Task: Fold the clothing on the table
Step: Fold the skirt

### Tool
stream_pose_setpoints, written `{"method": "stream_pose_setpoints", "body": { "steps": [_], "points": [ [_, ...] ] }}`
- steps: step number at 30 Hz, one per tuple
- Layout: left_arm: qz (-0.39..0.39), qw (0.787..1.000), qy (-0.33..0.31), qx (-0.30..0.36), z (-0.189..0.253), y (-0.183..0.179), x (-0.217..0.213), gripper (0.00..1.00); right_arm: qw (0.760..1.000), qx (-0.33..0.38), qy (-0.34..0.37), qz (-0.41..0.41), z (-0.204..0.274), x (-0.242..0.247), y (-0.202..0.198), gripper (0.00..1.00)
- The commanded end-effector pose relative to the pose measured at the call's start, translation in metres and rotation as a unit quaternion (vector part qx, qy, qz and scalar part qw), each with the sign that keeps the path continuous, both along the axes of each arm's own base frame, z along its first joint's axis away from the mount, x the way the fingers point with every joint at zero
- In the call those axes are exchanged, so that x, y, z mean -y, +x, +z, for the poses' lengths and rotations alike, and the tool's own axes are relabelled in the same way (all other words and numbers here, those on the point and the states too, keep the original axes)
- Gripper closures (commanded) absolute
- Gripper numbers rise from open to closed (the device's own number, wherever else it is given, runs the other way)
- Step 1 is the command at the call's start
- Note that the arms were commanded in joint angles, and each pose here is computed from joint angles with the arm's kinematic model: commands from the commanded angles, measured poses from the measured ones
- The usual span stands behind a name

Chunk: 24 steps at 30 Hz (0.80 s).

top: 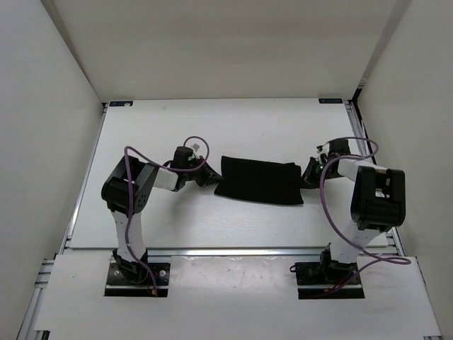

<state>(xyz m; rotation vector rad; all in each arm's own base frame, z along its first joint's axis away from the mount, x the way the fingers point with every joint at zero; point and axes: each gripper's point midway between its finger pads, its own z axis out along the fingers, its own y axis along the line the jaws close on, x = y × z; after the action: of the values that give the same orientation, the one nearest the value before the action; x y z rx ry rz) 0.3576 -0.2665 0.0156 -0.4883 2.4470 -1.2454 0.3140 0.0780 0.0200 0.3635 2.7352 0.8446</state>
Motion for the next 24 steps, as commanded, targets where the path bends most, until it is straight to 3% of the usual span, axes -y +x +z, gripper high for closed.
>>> {"method": "stream_pose_setpoints", "body": {
  "steps": [1, 7, 13, 20, 24],
  "points": [
    [-0.019, 0.999, 0.011, -0.039, -0.020, -0.023, 0.005, 1.00, 0.999, 0.035, -0.031, 0.012, 0.033, 0.003, 0.006, 1.00],
    [-0.020, 0.999, 0.006, -0.031, -0.013, -0.020, 0.003, 1.00, 0.990, 0.117, -0.039, 0.073, 0.095, -0.051, 0.026, 0.99],
    [-0.020, 0.999, 0.004, -0.032, -0.011, -0.022, 0.002, 1.00, 0.979, 0.145, 0.025, 0.142, 0.125, -0.124, 0.038, 1.00],
    [-0.020, 0.999, 0.004, -0.035, -0.010, -0.027, -0.002, 1.00, 0.965, 0.105, 0.071, 0.230, 0.105, -0.200, 0.037, 1.00],
    [-0.013, 1.000, 0.008, -0.027, -0.007, -0.025, -0.010, 1.00, 0.961, 0.086, 0.055, 0.258, 0.084, -0.223, 0.035, 1.00]
  ]
}}
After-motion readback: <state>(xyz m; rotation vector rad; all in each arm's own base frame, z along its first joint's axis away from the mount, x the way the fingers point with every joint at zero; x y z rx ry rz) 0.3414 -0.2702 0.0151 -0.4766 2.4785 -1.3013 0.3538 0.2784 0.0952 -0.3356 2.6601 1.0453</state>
